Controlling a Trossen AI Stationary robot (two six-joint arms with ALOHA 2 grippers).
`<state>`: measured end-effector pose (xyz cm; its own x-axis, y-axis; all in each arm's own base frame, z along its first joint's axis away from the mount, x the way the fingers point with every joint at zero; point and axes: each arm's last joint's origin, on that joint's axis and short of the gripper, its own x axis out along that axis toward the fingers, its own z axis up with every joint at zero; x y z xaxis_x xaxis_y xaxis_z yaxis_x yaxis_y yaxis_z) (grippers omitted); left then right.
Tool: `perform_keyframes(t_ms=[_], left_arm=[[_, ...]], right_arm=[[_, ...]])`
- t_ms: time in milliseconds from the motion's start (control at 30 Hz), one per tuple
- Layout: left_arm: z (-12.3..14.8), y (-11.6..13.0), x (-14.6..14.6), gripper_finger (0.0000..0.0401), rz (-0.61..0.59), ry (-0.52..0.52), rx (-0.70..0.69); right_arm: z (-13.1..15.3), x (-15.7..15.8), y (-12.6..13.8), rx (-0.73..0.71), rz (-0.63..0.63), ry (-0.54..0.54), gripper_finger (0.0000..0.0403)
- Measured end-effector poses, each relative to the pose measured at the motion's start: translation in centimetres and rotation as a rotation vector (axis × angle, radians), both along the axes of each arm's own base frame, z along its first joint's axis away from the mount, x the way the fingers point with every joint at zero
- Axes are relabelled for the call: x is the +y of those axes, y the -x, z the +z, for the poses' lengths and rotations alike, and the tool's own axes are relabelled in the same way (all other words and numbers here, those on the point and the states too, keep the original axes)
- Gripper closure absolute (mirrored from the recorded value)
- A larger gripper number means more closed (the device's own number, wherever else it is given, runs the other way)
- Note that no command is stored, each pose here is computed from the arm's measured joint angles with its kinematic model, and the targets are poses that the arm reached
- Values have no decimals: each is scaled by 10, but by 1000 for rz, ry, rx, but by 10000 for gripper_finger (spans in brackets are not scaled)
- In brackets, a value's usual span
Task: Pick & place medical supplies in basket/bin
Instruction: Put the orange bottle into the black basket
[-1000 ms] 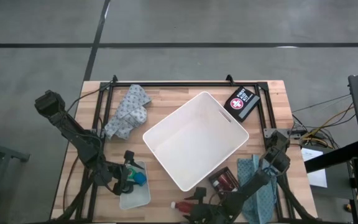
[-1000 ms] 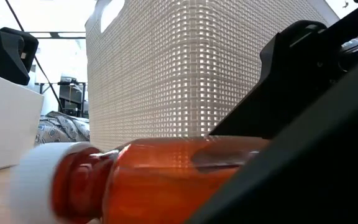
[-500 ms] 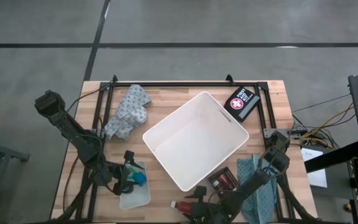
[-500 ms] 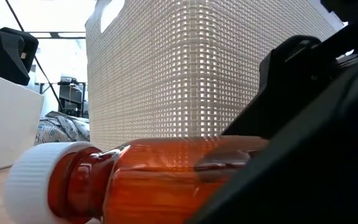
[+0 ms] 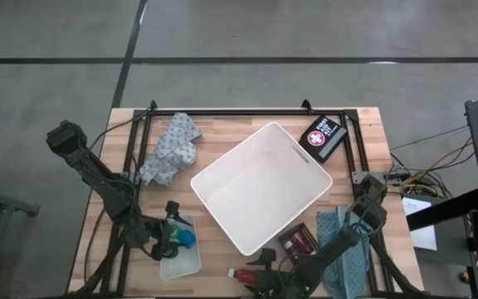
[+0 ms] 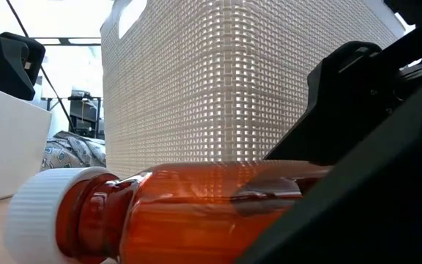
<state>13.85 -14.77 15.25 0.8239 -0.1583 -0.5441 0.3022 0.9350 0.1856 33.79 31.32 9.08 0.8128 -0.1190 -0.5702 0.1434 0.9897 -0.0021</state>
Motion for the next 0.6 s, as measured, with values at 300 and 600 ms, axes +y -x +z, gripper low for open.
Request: perform_keyframes(t_ms=[300,600], left_arm=[[0,0,0,79,0,-1,0],[0,0,0,79,0,-1,1]], right_arm=[[0,0,0,0,1,3,129],[0,-1,0,0,-5,15,201]])
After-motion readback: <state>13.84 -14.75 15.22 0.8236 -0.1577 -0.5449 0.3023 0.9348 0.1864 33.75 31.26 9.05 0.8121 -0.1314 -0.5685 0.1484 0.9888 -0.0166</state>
